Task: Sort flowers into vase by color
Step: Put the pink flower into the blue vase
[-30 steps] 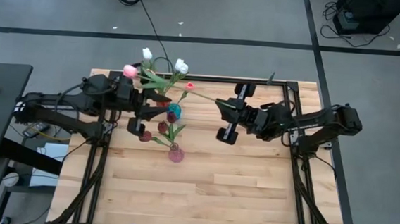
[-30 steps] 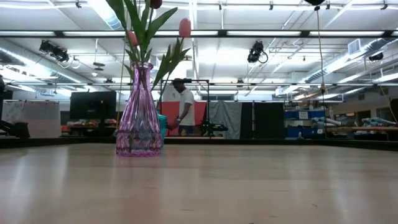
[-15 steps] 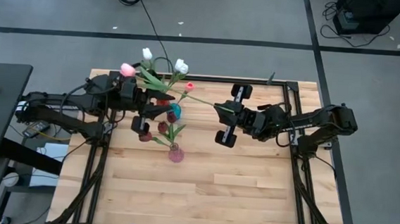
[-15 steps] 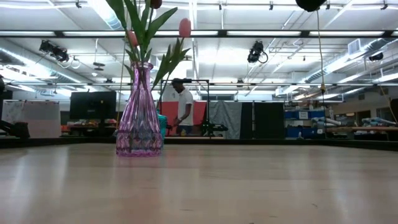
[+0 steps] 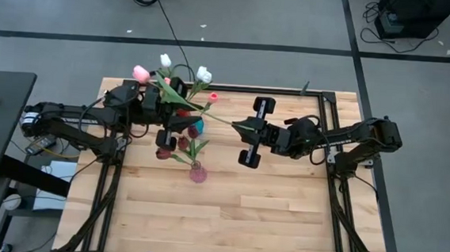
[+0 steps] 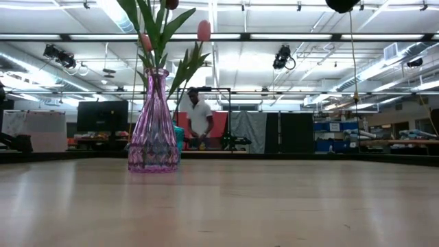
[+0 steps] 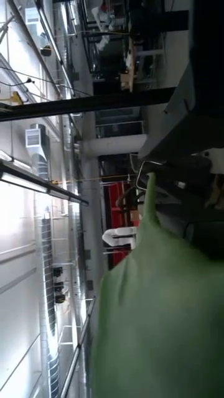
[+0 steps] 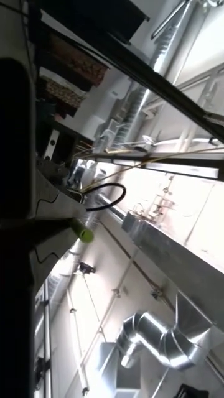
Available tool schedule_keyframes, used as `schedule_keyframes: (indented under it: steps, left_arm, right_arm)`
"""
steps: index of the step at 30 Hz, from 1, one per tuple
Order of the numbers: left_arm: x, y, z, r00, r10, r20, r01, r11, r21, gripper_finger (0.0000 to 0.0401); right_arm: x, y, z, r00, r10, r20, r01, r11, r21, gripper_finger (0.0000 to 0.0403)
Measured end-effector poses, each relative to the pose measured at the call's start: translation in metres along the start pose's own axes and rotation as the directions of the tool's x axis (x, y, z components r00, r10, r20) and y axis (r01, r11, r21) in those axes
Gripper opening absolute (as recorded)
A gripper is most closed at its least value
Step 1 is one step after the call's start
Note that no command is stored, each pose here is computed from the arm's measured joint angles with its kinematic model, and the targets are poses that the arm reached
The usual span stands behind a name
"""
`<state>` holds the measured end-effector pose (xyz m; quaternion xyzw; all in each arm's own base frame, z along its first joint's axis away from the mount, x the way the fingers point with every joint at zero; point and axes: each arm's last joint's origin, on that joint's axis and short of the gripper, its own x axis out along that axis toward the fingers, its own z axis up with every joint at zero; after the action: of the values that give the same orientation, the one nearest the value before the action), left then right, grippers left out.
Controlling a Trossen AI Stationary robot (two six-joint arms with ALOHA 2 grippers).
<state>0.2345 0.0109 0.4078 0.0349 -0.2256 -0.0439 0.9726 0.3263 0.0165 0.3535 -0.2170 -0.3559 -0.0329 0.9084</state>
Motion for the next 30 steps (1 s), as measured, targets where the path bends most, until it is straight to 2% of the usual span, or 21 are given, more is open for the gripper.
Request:
schedule_keyframes:
  steps: [6, 8, 11, 14, 19, 22, 26, 30]
  left_arm:
    - [-0.003, 0.000, 0.006, 1.000, 0.001, 0.014, -0.001, 1.000, 0.006, 0.0105]
    - [-0.004, 0.000, 0.007, 1.000, 0.001, 0.013, -0.001, 1.000, 0.007, 0.0082]
    - [-0.005, 0.001, 0.008, 1.000, 0.004, 0.012, -0.004, 1.000, 0.011, 0.0025]
    - [-0.008, 0.003, 0.009, 1.000, 0.011, 0.004, -0.011, 1.000, 0.012, 0.0013]
    - [-0.013, 0.005, 0.011, 0.999, 0.008, -0.045, -0.008, 1.000, 0.012, 0.0006]
    - [-0.025, 0.006, 0.024, 0.997, 0.010, -0.072, -0.009, 1.000, 0.017, 0.0005]
    - [-0.046, 0.008, 0.036, 0.963, 0.051, -0.265, -0.042, 0.998, 0.039, 0.0004]
    - [-0.066, 0.007, 0.048, 0.912, 0.123, -0.392, -0.110, 0.992, 0.055, 0.0007]
  right_arm:
    - [0.000, 0.001, -0.002, 1.000, -0.003, -0.029, 0.003, 1.000, 0.001, 0.0008]
    - [0.000, 0.001, -0.003, 1.000, -0.002, -0.030, 0.002, 1.000, 0.001, 0.0009]
    - [0.000, 0.001, -0.004, 0.999, -0.006, -0.045, 0.006, 1.000, 0.013, 0.0017]
    - [0.000, 0.001, -0.007, 0.995, -0.023, -0.092, 0.028, 0.998, 0.056, 0.0045]
    - [-0.002, 0.003, -0.015, 0.972, -0.073, -0.222, 0.092, 0.993, 0.073, 0.0123]
    - [-0.005, 0.004, -0.021, 0.910, -0.116, -0.397, 0.154, 0.986, 0.066, 0.0167]
    - [-0.018, 0.006, -0.025, 0.760, -0.116, -0.640, 0.207, 0.976, 0.069, 0.0206]
    - [-0.033, 0.007, -0.024, 0.622, -0.049, -0.781, 0.245, 0.960, 0.134, 0.0221]
